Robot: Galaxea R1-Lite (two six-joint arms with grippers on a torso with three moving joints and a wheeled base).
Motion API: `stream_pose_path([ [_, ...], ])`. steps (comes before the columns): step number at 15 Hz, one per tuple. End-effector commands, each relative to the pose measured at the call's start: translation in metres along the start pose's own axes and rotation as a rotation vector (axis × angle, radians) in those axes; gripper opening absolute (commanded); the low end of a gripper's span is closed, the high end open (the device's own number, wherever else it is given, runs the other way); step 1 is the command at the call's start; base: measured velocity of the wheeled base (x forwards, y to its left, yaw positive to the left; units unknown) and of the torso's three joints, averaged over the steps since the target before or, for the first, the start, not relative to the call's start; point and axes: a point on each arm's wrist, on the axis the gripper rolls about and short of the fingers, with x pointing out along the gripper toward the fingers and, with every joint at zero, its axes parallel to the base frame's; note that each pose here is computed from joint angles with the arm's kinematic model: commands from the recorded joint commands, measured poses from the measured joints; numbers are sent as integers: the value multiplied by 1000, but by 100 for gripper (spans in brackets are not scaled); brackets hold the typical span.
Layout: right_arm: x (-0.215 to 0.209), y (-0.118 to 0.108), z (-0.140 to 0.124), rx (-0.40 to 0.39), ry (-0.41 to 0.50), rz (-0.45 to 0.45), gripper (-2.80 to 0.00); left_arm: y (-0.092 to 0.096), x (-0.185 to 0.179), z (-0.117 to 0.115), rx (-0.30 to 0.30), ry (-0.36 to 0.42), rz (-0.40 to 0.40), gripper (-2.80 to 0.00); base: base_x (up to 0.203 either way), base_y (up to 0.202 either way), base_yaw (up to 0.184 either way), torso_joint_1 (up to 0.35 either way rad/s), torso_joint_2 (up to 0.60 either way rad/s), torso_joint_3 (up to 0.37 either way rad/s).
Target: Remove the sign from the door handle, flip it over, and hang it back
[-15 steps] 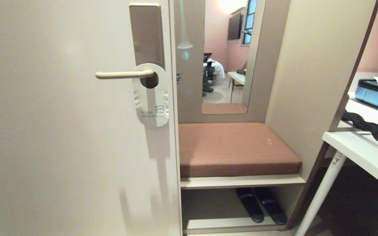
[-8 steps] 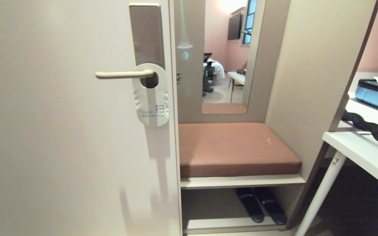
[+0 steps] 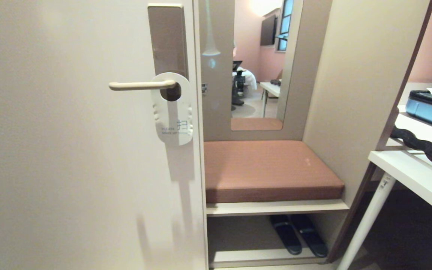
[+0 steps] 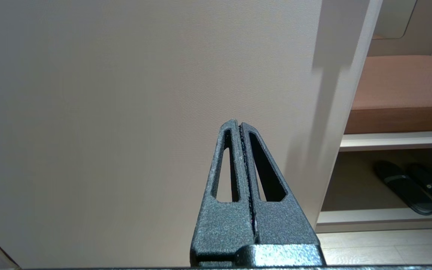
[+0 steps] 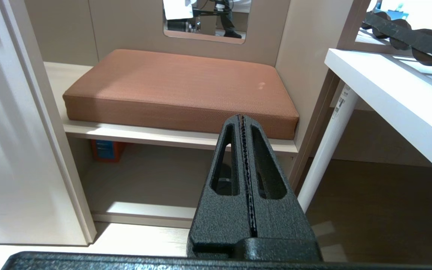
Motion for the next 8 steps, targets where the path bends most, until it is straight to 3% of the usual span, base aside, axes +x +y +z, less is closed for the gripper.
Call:
stream_pose_path([
  [1,0,0,0,0,0,0,-280,0,0,0,0,0,1,-280,0,0,0,0,0,0],
  [8,0,0,0,-7,0,2,-280,0,0,0,0,0,1,-280,0,0,0,0,0,0],
])
